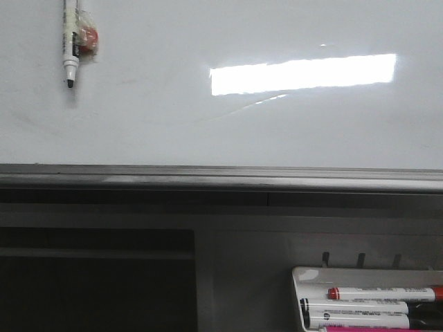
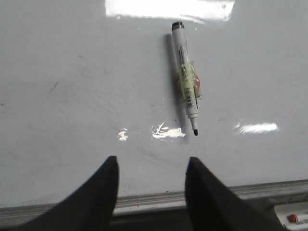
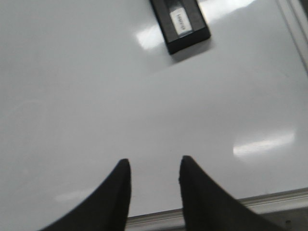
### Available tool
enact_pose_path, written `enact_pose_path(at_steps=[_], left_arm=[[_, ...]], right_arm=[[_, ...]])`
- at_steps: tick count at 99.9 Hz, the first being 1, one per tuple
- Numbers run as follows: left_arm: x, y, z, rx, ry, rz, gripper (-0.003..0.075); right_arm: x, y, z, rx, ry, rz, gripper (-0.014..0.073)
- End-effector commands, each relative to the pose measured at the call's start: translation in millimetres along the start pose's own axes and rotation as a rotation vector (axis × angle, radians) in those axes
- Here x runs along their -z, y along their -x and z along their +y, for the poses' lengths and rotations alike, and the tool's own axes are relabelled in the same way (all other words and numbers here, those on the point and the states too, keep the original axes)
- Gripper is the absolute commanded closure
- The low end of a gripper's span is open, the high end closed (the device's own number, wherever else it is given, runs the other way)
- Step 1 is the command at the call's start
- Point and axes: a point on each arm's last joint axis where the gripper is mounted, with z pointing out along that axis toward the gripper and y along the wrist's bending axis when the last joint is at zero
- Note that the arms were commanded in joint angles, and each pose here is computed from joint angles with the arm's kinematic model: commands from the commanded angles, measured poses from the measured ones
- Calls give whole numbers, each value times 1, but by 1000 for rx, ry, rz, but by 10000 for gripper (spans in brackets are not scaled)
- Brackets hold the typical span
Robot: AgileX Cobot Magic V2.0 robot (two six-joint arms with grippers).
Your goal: Write number 2 on whiteboard
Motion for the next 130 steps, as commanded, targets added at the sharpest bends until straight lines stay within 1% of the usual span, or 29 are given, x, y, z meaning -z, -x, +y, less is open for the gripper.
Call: enact_pose_path(at_steps=[1,4,10,25,32,39,54,72,89,96,101,106,111,113,114,115,117,122,130], left_arm=[[-23,29,-2,27,-3,27,267],[-32,36,-3,53,-10,47,273],[-47,46,-5,69,-27,65,299],[-78,70,-23,-25,-115,54,382],[-90,75,-31,-33,-142,57,398],[-105,77,-36,-20,-152,63,398],[-137,71,-36,71,-138,99,398],[-167,56,-35,81,-122,185,398],[-183,47,-34,83,-108,223,406],[-187,46,-33,84,-99,219,440],[-188,45,-32,84,-95,214,479],[-189,45,-32,85,-93,210,540],[-189,46,-32,85,-92,209,631],[-188,46,-32,84,-93,207,657],[-188,47,-32,84,-94,206,695],[-187,47,-32,84,-95,205,695],[-186,48,-33,84,-97,203,732],[-180,51,-34,74,-107,198,741],[-168,58,-39,49,-136,187,741]], right_arm=[[-9,22,11,38,46,-9,247],[-13,25,14,41,60,14,231],[-18,28,18,44,86,41,227],[-26,28,28,55,164,66,227],[-26,28,31,59,195,65,227],[-26,28,34,61,221,60,227],[-26,28,36,62,238,57,227],[-26,28,36,62,238,57,227],[-26,29,36,62,238,56,227],[-26,29,36,62,238,56,227],[-26,29,36,61,239,54,227],[-26,29,36,61,239,54,227],[-26,31,37,61,241,47,227],[-25,31,37,60,242,44,227],[-25,33,38,60,245,41,227],[-25,33,38,60,245,41,227],[-24,36,39,60,251,36,227],[-21,43,43,75,274,22,227],[-17,62,54,146,334,-19,227]])
